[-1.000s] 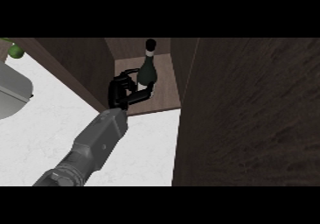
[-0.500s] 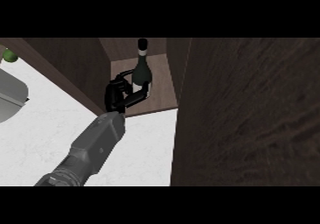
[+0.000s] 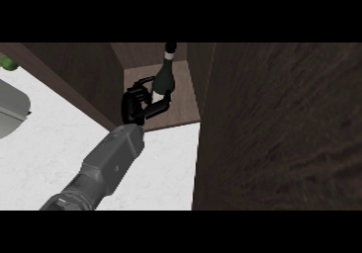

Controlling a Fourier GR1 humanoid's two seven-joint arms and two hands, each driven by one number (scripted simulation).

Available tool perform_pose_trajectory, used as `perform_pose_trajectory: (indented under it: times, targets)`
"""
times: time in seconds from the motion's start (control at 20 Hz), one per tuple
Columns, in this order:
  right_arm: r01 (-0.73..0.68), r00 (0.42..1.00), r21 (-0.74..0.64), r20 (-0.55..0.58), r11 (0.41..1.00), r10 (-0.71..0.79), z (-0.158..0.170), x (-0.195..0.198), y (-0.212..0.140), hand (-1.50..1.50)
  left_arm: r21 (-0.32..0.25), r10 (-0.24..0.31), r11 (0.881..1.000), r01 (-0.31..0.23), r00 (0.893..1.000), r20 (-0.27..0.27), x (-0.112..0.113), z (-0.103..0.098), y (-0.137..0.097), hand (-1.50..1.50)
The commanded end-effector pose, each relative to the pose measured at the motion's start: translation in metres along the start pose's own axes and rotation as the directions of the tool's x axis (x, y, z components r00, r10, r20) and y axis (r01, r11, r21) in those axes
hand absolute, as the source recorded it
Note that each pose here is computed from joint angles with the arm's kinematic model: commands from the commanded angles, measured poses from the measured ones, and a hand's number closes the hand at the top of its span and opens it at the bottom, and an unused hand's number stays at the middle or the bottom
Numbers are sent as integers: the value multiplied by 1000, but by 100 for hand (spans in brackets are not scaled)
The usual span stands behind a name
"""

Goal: Pick up the wine, place it into the cabinet and close the cabinet

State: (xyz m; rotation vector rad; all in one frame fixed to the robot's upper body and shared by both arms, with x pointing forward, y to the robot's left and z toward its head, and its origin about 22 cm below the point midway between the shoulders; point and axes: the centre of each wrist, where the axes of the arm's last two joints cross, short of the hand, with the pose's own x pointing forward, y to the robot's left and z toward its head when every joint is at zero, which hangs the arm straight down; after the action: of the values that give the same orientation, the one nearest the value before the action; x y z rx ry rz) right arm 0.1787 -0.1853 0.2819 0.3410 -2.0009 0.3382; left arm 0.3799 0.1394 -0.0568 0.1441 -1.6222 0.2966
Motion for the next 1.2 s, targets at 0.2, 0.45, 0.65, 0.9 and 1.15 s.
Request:
perform_pose_trajectory:
  times: [0.2,0.45,0.65,0.9,1.15]
  targets:
    - [17,1000,26,5,1000,-17,2,-2,-3,-150,18,9,1000,-9,1000,4,24,-12,-24,150]
    - [-4,1000,-25,5,1000,4,3,-4,-11,-150,18,-19,1000,19,1000,0,39,-21,-36,150]
    - [-1,1000,-36,5,999,1,7,-3,-12,-150,11,-27,1000,27,999,17,50,-26,-44,150]
    - [-6,1000,-32,-13,999,5,5,-10,-17,-150,17,-3,1000,4,1000,-19,76,-38,-63,150]
    - [-19,1000,-34,-14,999,19,6,-7,-13,-150,31,-8,999,10,999,-51,66,-36,-54,150]
